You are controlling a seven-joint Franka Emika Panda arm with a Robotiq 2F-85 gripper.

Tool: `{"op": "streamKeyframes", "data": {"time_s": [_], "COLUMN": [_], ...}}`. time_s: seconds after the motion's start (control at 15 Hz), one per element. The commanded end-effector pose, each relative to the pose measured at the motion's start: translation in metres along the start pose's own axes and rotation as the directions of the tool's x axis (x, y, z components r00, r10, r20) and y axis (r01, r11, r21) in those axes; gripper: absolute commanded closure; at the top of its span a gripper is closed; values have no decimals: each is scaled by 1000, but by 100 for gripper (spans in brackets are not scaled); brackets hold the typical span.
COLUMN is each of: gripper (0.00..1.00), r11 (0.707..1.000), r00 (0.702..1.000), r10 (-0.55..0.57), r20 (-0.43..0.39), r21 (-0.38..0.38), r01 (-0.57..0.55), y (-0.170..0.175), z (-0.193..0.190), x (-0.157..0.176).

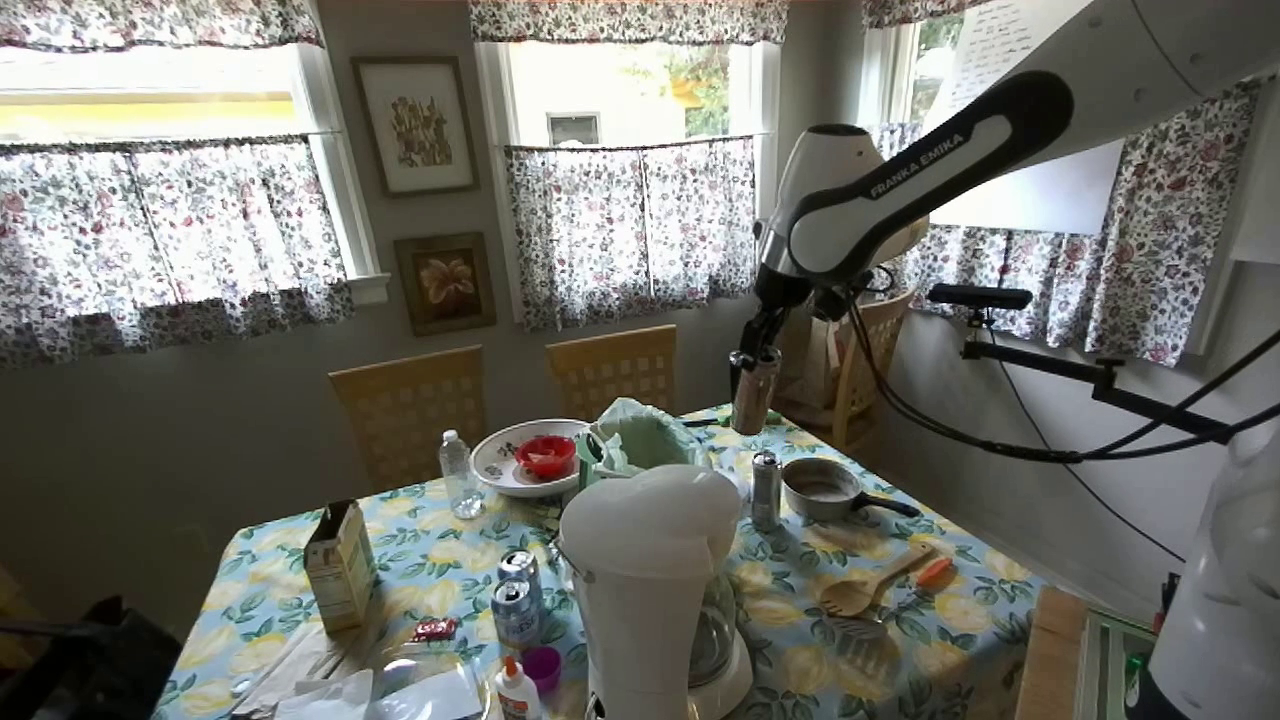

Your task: Put the can in the bin

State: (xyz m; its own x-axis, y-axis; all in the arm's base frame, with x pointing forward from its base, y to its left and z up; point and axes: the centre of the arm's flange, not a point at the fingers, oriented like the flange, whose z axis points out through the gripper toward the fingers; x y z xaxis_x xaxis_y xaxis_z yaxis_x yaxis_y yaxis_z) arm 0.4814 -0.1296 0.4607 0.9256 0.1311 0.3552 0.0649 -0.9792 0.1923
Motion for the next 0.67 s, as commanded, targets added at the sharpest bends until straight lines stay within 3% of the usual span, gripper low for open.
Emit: {"op": "streamKeyframes", "data": {"time_s": [0.0,0.33,0.6], "gripper": [63,63,63], "r11": [1000,999,997], "r00": [995,977,966], "r10": [-17,-26,-21], "r20": [-93,-209,-256], "r21": [4,37,60], "r01": [18,35,38], "y": [-9,-17,-20], "z": [-35,-63,-77], "x": [17,47,69]}}
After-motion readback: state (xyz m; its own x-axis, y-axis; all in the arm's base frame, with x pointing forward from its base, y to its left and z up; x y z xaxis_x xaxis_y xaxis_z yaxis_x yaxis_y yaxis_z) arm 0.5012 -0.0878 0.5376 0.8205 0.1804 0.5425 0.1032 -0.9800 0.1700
